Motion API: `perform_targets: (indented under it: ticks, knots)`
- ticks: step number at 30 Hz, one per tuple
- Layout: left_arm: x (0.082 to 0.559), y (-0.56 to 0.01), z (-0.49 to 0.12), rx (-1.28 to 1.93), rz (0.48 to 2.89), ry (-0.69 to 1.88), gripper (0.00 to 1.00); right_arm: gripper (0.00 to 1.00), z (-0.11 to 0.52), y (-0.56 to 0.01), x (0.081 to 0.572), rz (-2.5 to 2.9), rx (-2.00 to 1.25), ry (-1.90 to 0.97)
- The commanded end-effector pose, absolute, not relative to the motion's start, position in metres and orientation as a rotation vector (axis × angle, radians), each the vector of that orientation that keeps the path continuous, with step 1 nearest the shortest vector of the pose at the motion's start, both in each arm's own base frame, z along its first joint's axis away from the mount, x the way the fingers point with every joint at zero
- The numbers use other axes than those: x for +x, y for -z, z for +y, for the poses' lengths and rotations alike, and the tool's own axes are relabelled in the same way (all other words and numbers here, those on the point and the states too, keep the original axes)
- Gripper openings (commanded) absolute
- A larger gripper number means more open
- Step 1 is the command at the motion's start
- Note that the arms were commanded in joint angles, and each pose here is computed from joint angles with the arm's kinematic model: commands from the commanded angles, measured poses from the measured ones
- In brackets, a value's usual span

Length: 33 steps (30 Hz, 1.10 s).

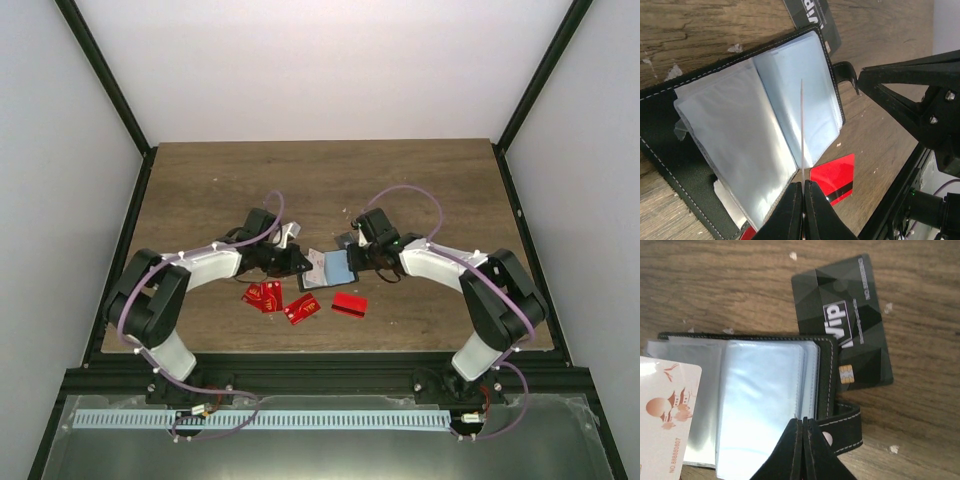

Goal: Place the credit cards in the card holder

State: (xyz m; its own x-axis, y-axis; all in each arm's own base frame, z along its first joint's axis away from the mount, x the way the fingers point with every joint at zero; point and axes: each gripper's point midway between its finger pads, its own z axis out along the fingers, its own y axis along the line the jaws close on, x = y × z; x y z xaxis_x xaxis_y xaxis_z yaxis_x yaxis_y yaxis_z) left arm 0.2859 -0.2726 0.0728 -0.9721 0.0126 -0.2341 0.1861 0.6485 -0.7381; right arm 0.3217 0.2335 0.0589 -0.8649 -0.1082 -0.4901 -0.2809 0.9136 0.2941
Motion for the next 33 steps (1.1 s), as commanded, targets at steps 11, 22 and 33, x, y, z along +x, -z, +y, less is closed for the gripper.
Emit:
perform_targets:
  ticks: [11, 22, 33]
  knots:
    - [0.288, -0.057, -0.277, 0.125, 2.747, 1.258, 0.04, 0.01, 0.233, -0.048, 0.305, 2.633, -0.304, -0.523]
    - [0.292, -0.051, -0.285, 0.117, 2.751, 1.308, 0.04, 0.01, 0.232, -0.044, 0.297, 2.642, -0.312, -0.543]
    - [0.299, -0.047, -0.292, 0.108, 2.748, 1.339, 0.04, 0.01, 0.234, -0.042, 0.292, 2.644, -0.324, -0.583]
